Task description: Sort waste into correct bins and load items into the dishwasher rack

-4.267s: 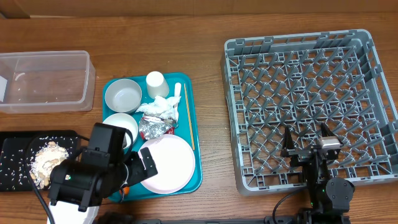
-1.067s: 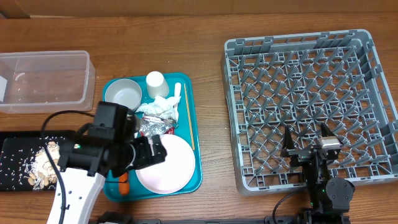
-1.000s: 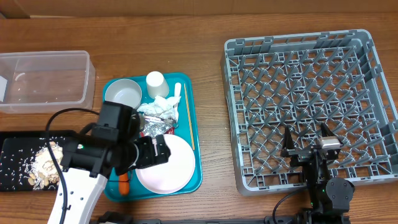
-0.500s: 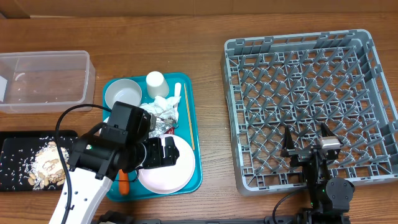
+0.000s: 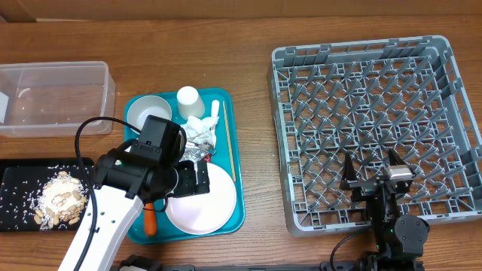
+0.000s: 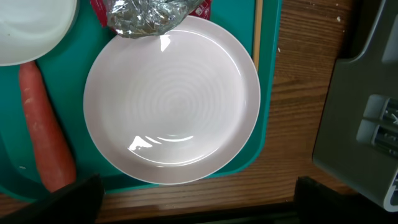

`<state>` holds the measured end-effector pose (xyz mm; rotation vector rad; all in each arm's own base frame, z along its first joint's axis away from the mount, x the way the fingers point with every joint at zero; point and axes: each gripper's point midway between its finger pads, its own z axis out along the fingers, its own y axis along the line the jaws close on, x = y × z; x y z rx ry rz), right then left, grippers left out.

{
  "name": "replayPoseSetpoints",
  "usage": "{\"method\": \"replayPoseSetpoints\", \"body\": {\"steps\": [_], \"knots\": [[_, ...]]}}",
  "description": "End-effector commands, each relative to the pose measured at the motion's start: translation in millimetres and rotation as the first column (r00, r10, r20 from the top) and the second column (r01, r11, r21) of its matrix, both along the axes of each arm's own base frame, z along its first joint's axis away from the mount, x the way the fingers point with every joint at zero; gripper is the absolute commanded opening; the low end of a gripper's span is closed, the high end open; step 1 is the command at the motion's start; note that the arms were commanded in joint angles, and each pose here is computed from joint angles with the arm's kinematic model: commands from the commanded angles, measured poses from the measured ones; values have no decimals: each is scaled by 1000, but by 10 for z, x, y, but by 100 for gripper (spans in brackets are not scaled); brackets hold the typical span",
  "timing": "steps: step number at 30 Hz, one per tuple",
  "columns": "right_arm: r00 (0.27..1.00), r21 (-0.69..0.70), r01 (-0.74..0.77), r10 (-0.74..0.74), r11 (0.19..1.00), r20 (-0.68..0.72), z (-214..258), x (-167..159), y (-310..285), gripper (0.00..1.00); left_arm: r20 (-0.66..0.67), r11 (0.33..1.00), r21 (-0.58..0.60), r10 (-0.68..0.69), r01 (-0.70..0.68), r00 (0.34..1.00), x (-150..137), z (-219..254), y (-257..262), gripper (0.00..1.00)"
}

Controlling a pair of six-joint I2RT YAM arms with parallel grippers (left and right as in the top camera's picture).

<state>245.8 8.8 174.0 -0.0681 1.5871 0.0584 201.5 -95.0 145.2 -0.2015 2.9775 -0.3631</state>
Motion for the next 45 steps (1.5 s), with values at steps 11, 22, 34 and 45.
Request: {"method": "replayPoseSetpoints", "body": {"steps": [11,22,34,45], "knots": [[1000,-1,0,0,1000,5,-15,0,-4,100,167,973,162,138,-165,976,220,671,385,100],[1000,-1,0,0,1000,6,-13,0,-4,100,160,858,213,441,-467,883,182,691,1069,100],[1000,-1,0,0,1000,5,-15,0,-4,100,94,757,211,614,-618,784,-7,649,1444,100],[1000,-1,0,0,1000,5,-15,0,-4,100,88,757,215,614,-617,785,-20,643,1440,100]]}}
